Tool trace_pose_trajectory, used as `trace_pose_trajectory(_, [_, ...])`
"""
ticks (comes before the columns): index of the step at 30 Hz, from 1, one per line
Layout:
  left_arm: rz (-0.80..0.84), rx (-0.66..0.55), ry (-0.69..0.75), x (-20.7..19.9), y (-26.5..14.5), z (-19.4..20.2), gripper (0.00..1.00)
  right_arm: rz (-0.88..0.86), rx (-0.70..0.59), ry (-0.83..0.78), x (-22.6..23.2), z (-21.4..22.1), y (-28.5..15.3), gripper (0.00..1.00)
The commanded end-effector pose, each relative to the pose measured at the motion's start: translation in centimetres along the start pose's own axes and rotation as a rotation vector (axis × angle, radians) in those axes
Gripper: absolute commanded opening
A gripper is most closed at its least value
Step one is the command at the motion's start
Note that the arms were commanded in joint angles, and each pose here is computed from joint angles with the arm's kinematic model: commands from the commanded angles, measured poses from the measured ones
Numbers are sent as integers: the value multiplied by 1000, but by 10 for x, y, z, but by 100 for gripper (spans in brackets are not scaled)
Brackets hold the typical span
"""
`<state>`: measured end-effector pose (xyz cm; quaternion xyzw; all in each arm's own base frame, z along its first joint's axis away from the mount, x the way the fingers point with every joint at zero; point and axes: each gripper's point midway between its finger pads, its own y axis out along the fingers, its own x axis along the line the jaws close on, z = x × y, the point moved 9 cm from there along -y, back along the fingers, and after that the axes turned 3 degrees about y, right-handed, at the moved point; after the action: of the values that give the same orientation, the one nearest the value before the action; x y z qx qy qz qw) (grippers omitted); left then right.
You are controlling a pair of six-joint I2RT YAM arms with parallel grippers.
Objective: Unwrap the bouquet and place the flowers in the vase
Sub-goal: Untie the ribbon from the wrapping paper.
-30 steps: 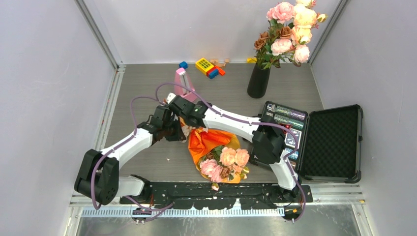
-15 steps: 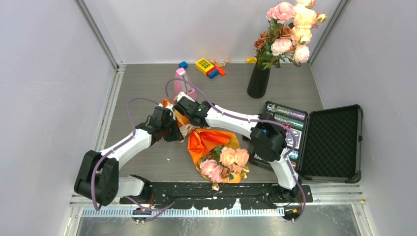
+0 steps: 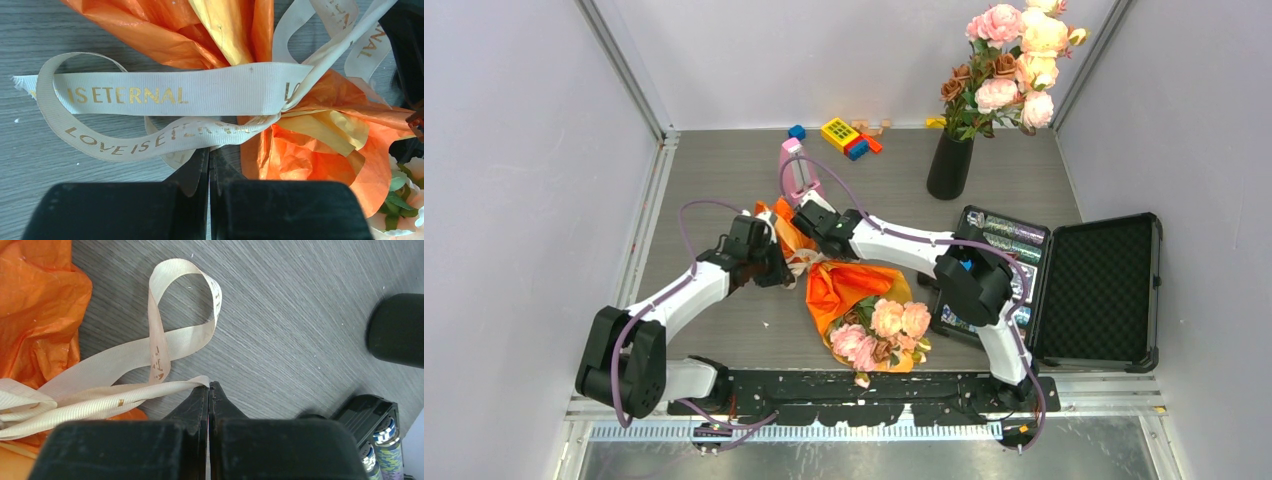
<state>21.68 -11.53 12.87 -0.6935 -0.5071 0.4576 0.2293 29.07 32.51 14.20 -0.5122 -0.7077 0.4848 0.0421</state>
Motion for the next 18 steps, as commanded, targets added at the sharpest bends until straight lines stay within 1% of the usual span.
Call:
trace_pose_trajectory(1, [14, -20, -22, 2, 0, -3, 0, -2, -99, 144, -18, -18, -23, 0])
trace_pose_trajectory(7, [11, -19, -33, 6, 0, -3, 0, -32, -90, 205, -25, -15, -22, 0])
trace_pose_trajectory(18, [2, -22, -54, 13, -3, -4, 0, -40, -68, 266, -33, -7, -18, 0])
